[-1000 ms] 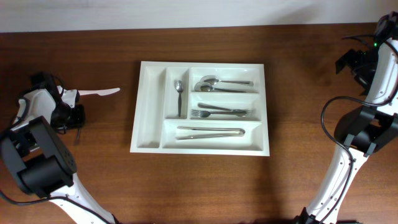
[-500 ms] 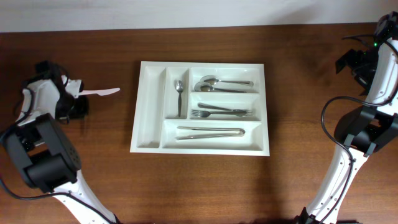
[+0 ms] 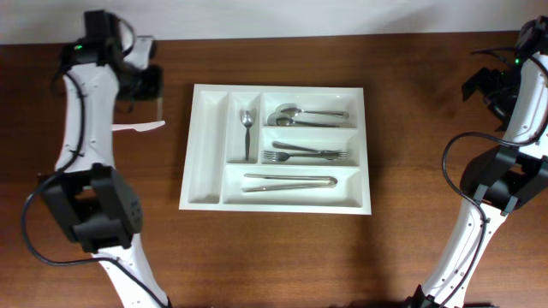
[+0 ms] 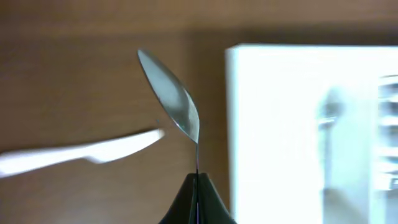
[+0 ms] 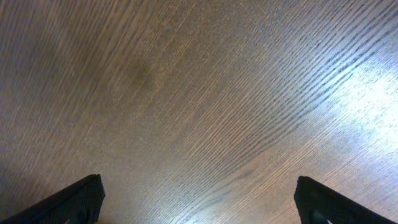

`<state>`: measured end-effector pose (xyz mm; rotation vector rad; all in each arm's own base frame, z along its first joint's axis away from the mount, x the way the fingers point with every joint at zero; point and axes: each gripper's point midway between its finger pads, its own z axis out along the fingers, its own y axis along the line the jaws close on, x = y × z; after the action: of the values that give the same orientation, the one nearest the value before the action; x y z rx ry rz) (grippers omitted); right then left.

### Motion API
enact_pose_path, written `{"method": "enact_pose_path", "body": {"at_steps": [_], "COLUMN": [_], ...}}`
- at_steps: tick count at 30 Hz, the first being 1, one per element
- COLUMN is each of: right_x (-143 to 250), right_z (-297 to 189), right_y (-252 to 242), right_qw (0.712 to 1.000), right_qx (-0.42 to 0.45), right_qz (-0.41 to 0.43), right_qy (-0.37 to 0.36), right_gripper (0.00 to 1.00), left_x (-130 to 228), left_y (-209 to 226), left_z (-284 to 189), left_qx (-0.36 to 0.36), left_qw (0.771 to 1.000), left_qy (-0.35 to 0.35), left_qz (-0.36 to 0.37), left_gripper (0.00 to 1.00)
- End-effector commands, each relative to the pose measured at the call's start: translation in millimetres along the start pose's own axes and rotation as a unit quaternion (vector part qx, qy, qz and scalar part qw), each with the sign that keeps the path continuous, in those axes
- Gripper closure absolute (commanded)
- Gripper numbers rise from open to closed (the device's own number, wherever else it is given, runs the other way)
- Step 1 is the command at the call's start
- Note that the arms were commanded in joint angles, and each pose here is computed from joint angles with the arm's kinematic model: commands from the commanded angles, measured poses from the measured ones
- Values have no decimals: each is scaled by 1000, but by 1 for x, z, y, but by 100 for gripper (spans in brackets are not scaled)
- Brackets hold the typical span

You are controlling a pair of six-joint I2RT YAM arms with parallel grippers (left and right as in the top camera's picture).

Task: Pack container
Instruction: 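Place the second spoon beside the first in the narrow compartment, then move the left gripper to the white plastic knife and grasp it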

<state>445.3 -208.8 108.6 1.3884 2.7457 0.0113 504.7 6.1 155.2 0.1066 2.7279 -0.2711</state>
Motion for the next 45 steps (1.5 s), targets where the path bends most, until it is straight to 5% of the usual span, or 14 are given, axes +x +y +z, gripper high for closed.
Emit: {"method": "enact_pose_path", "body": {"at_steps": [1, 10, 24, 26, 32, 36, 37, 40, 43, 44, 45], "right_x": [-2, -2, -2, -2, -2, -2, -2, -2, -2, -2, -2], "right_z": [-17, -17, -17, -17, -17, -17, -17, -17, -17, -17, -17], "right_y": [2, 2, 2, 2, 2, 2, 2, 2, 2, 2, 2], "right_qw": [1000, 1000, 1000, 1000, 1000, 1000, 1000, 1000, 1000, 1000, 1000], "right_qx": [-11, -11, -11, -11, -11, -11, -11, -11, -11, -11, -11], "right_qz": [-2, -2, -2, -2, -2, -2, -2, -2, -2, -2, -2], "right_qy": [-19, -19, -19, -19, -19, -19, -19, -19, -19, -19, -19], "right_gripper": [1, 1, 1, 1, 1, 1, 1, 1, 1, 1, 1], "left_x": [-6, 9, 54, 55, 53, 32, 18, -14, -25, -21, -4], "left_y": [-63, -137, -141, -140, -139, -128, -119, -81, -8, 8, 44], "left_z": [6, 35, 97, 99, 99, 87, 78, 49, 26, 23, 18], "left_qx": [61, 15, 2, 1, 1, 2, -1, -27, -76, -83, -100], "left_qw": [998, 999, 991, 991, 992, 994, 996, 996, 977, 964, 916], "left_qy": [2, 32, 129, 131, 127, 98, 79, 30, -2, -1, 10], "left_qz": [-22, -30, -27, -27, -27, -38, -45, -75, -200, -251, -389], "left_gripper": [98, 98, 98, 90, 28, 13, 1, 1, 1, 1, 1]}}
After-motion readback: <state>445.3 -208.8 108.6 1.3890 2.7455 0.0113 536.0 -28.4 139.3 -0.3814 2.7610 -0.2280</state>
